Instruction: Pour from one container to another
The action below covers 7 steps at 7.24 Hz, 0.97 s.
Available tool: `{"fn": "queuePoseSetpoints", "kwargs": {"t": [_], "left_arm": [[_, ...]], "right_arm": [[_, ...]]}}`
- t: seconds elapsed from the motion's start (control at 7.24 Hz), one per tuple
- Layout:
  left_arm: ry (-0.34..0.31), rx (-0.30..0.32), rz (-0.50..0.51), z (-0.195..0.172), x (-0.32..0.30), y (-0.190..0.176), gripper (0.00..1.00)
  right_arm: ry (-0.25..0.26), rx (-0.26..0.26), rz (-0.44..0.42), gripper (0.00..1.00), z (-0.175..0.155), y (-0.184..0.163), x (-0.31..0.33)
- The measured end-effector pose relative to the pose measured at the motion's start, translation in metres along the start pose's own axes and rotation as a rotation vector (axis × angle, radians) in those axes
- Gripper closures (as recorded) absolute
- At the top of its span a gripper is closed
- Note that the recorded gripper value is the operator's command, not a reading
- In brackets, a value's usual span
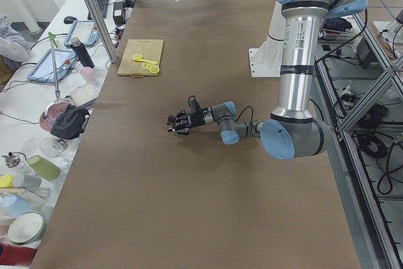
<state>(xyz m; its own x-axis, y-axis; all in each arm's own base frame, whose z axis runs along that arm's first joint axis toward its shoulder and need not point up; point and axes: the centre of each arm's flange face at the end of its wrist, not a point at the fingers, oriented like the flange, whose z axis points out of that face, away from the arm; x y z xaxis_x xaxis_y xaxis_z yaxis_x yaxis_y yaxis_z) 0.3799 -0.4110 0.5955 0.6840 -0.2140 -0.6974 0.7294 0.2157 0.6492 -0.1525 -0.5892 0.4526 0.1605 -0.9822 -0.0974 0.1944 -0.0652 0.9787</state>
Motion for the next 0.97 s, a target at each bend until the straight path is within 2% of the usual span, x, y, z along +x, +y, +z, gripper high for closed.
{"fn": "queuePoseSetpoints", "kwargs": {"t": [0.28,0.69,0.83,0.97], "left_arm": [[0.002,-0.007,-0.011,0.0,0.001,0.0,0.53],[0.005,-0.021,-0.008,-0.001,0.003,0.002,0.55],[0.005,-0.024,-0.005,-0.001,0.003,0.003,0.6],[0.005,-0.026,-0.004,-0.001,0.003,0.003,0.7]], "right_arm": [[0.017,-0.021,0.03,1.0,-0.015,-0.021,0.002],[0.026,-0.033,0.026,1.0,-0.006,-0.033,0.004],[0.025,-0.047,0.029,1.0,-0.004,-0.043,0.006],[0.029,-0.083,0.026,1.0,-0.002,-0.055,0.005]]}}
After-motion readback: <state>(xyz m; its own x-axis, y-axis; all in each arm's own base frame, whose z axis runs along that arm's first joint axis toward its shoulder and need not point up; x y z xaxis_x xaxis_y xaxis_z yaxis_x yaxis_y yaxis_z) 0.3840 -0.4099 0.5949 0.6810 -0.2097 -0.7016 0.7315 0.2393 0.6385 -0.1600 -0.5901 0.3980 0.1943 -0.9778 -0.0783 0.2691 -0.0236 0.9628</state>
